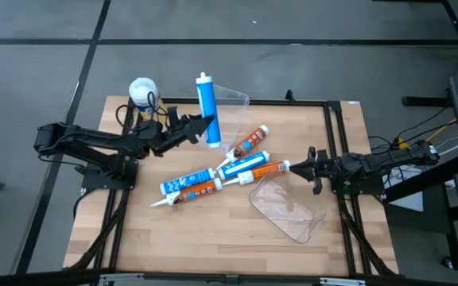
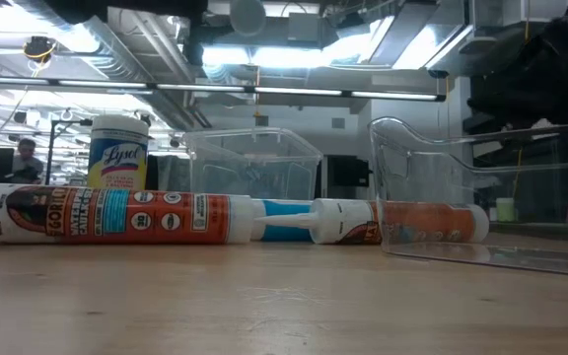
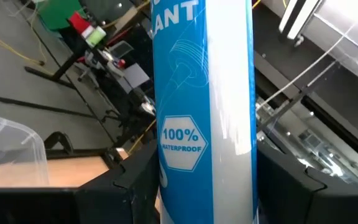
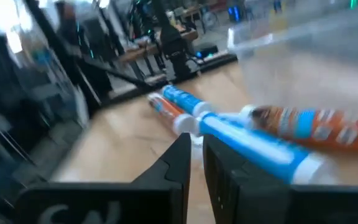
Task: Pick & place silicon tubes, Sealant and Lysol wipes
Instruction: Put the top blue sealant into the transparent bin
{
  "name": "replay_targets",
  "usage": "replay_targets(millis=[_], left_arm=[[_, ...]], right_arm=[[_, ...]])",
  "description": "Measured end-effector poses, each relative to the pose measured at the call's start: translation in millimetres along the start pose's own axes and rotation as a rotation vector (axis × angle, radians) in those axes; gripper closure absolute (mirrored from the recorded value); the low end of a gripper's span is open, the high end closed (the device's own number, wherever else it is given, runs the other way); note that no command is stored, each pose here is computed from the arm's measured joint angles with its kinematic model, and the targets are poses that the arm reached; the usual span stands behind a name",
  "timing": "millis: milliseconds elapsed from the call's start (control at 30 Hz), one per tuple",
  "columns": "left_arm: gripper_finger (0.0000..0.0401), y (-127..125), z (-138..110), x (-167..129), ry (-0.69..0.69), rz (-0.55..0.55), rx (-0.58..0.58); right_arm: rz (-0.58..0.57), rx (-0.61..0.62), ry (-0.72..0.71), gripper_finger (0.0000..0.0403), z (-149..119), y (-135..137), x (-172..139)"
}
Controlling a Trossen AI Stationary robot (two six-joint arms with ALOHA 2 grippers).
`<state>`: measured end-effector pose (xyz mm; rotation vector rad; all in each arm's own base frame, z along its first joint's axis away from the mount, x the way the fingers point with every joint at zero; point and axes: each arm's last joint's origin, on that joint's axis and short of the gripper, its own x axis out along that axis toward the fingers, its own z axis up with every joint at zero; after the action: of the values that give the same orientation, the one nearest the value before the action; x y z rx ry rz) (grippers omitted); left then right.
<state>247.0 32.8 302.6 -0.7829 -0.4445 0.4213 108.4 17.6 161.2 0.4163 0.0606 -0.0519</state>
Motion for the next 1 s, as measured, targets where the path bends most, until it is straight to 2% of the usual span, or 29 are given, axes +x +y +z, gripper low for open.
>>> replay_targets(millis=[133,467,633,800,1000], left_arm=[[0.019,4.0,-7.7,4.3,0.017,0.007,-0.007],[0.019,5.3,-10.4,6.0,0.023,0.004,0.022],[0.019,5.0,-11.0,5.9,0.039,-0.01,0.022],[0.019,5.2,-11.4,5.9,0.045,-0.012,0.03],[0.019,5.2,-11.5,5.9,0.046,-0.011,0.031]], right_arm=[[0.013,0.265,-0.021,0.0357,2.3,1.0,0.0],[0.003,0.61,-0.043,0.0357,3.3,0.7,0.0],[0.019,0.624,-0.075,0.0357,6.8,1.2,0.0],[0.037,0.663,-0.229,0.0357,19.7,2.5,-1.2],[0.139,0.565,-0.396,0.0357,38.9,8.9,-4.8]])
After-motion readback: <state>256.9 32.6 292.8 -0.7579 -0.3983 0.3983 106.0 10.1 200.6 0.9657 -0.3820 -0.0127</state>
